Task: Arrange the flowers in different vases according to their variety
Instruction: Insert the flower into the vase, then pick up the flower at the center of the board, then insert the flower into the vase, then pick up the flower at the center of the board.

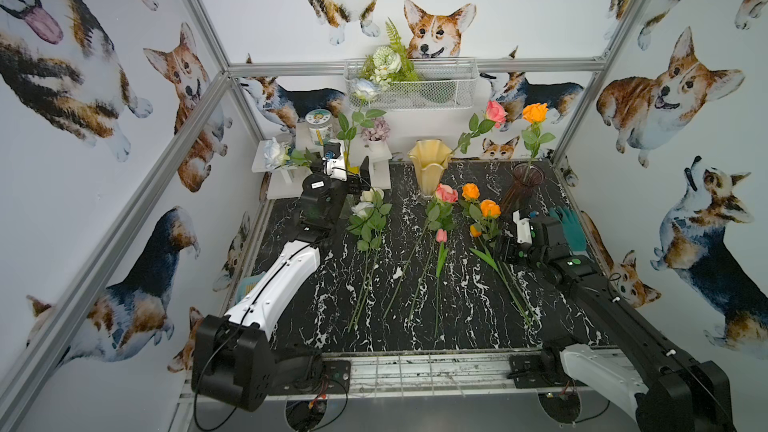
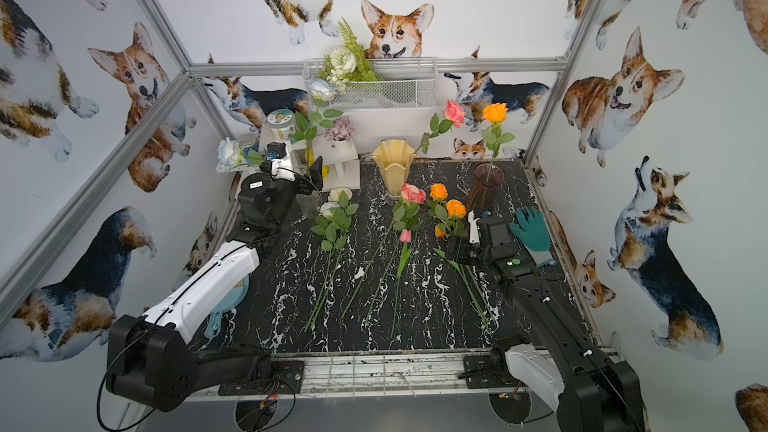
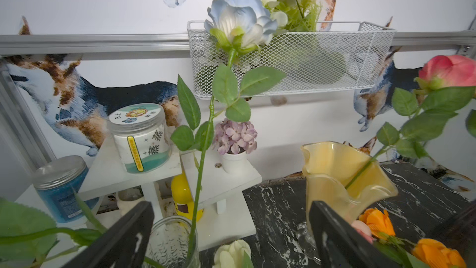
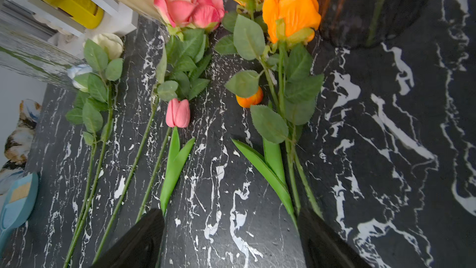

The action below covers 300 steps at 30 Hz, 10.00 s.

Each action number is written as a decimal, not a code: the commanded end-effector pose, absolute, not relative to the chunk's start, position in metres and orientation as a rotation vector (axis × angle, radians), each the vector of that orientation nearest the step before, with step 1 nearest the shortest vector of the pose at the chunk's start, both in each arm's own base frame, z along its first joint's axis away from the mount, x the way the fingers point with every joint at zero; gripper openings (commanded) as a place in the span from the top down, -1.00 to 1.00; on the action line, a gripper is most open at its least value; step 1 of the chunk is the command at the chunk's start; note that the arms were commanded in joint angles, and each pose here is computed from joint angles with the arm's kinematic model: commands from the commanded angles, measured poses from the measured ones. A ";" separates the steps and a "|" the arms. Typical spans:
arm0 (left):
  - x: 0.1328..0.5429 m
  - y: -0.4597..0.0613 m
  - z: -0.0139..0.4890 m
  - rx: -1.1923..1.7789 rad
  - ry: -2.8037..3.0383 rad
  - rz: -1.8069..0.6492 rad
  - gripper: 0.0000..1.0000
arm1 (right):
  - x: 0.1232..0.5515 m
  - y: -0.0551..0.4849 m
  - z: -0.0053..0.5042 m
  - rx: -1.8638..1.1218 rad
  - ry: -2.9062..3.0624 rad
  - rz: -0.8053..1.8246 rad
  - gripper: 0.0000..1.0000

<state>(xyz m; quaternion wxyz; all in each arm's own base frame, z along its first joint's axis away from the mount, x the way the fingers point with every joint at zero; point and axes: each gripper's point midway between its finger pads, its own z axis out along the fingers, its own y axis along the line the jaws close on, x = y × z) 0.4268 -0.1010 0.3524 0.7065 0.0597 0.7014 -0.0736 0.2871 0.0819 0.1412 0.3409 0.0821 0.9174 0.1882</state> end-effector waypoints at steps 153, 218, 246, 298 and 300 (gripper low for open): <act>0.343 -0.126 0.218 0.179 1.935 -0.317 -1.00 | 0.244 0.124 0.152 0.159 2.435 0.326 1.00; 0.328 -0.153 0.178 0.273 2.071 -0.485 -1.00 | 0.466 -0.064 0.358 0.436 1.544 -0.421 0.08; 0.335 -0.212 0.144 0.553 2.231 -0.354 -1.00 | 0.433 -0.017 0.328 0.349 1.852 -0.080 -0.63; 0.375 -0.282 0.008 0.752 2.634 -0.122 0.31 | 0.321 0.041 0.311 0.291 2.093 0.389 -0.62; 0.375 -0.284 0.007 0.754 2.632 -0.131 0.43 | 0.321 0.041 0.312 0.292 2.090 0.390 -0.62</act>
